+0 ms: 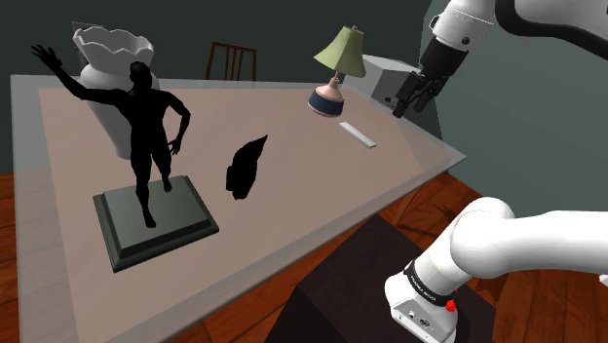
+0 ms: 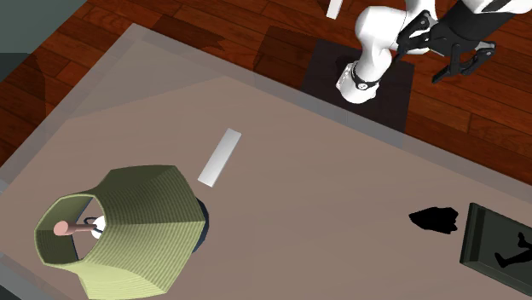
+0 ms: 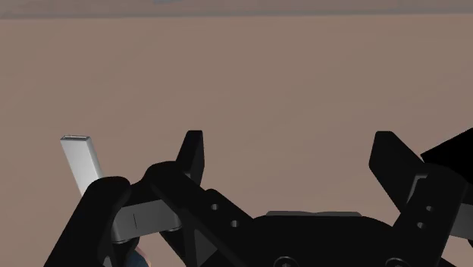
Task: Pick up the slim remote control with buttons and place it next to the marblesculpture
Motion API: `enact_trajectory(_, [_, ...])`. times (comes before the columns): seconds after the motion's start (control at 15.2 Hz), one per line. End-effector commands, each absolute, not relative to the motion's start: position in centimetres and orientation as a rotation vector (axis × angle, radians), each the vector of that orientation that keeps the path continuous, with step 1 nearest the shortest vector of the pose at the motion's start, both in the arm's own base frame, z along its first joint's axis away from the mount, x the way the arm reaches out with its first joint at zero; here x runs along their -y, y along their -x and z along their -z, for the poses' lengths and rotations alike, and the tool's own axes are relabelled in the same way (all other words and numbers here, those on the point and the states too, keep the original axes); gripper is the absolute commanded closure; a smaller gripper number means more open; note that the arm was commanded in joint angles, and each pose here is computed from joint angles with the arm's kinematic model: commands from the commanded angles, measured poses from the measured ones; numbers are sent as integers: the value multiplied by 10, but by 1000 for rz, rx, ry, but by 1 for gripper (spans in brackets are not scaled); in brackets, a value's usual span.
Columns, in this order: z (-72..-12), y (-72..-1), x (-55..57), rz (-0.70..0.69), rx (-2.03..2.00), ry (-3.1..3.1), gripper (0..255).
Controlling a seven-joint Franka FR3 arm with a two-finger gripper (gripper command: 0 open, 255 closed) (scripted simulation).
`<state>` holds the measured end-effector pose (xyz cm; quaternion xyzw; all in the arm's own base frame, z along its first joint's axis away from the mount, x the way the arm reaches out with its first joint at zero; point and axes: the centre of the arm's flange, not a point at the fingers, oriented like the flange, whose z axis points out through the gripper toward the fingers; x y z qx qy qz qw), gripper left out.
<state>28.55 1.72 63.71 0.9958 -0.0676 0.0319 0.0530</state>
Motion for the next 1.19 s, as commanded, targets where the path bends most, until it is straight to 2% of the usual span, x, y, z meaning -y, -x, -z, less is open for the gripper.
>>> enact_trajectory(0.0, [-637,-285,-17,-97,205,-3027,0])
enact_trajectory(1.12, [-538,-395,161,-49,200,-3068,0])
